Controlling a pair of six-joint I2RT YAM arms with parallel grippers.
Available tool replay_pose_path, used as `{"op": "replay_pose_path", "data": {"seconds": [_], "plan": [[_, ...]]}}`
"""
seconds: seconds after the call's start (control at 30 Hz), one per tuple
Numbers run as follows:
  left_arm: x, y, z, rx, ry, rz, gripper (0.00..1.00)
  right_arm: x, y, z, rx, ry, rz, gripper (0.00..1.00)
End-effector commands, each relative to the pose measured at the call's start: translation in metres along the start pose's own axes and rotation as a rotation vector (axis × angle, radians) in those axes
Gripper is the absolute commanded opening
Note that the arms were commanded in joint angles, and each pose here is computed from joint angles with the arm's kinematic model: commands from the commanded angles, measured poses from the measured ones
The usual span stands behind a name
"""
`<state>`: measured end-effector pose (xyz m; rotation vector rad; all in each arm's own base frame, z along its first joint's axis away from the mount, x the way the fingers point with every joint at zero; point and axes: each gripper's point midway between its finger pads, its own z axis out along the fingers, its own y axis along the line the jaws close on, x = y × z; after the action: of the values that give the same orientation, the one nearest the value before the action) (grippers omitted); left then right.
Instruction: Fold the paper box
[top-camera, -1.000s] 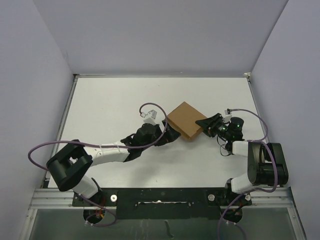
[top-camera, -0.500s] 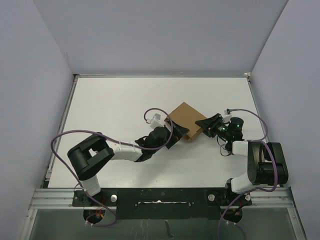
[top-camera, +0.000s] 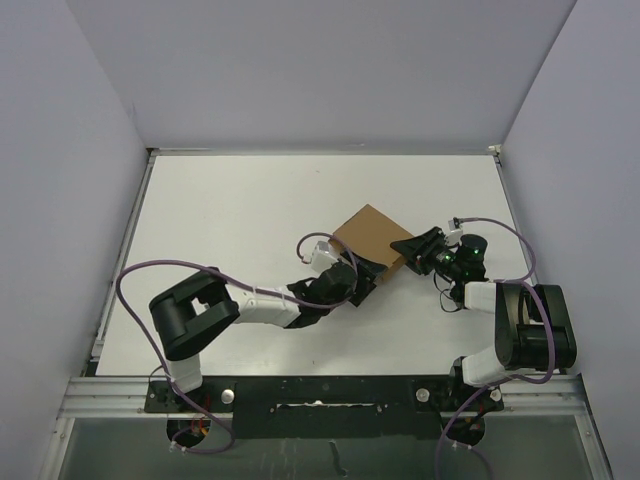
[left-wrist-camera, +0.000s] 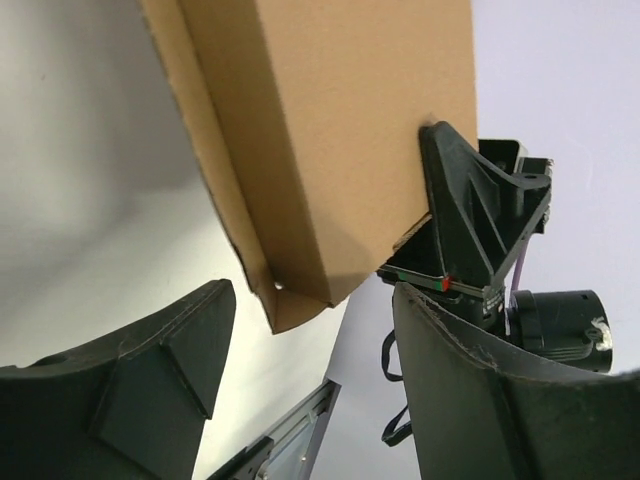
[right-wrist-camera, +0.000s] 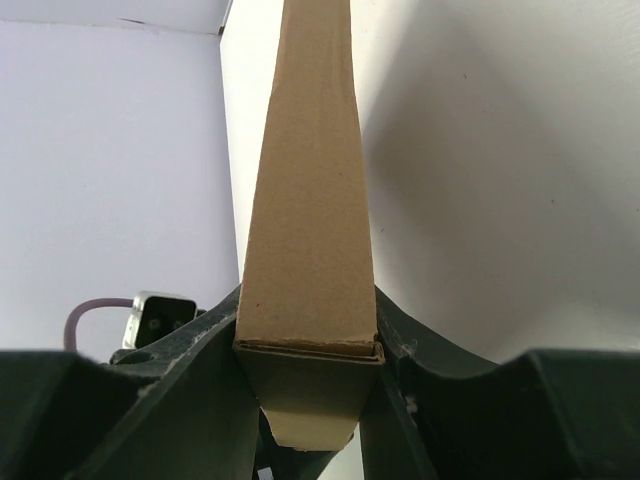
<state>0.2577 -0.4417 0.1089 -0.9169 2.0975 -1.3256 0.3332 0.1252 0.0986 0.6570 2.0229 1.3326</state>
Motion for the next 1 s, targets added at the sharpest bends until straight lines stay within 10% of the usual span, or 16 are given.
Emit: {"op": "replay_pose_path", "data": {"seconds": [0.0,0.97], "plan": [[-0.002,-0.006,0.007,-0.018,-0.043,-0.102,0.59,-0.005,0.014,0.002,-0.053,-0.007,-0.066,0.2],[0.007,-0.015,0.016,-0.033,-0.005,-0.182,0.17,0.006,0.024,0.007,-0.068,0.006,-0.244,0.17]]}}
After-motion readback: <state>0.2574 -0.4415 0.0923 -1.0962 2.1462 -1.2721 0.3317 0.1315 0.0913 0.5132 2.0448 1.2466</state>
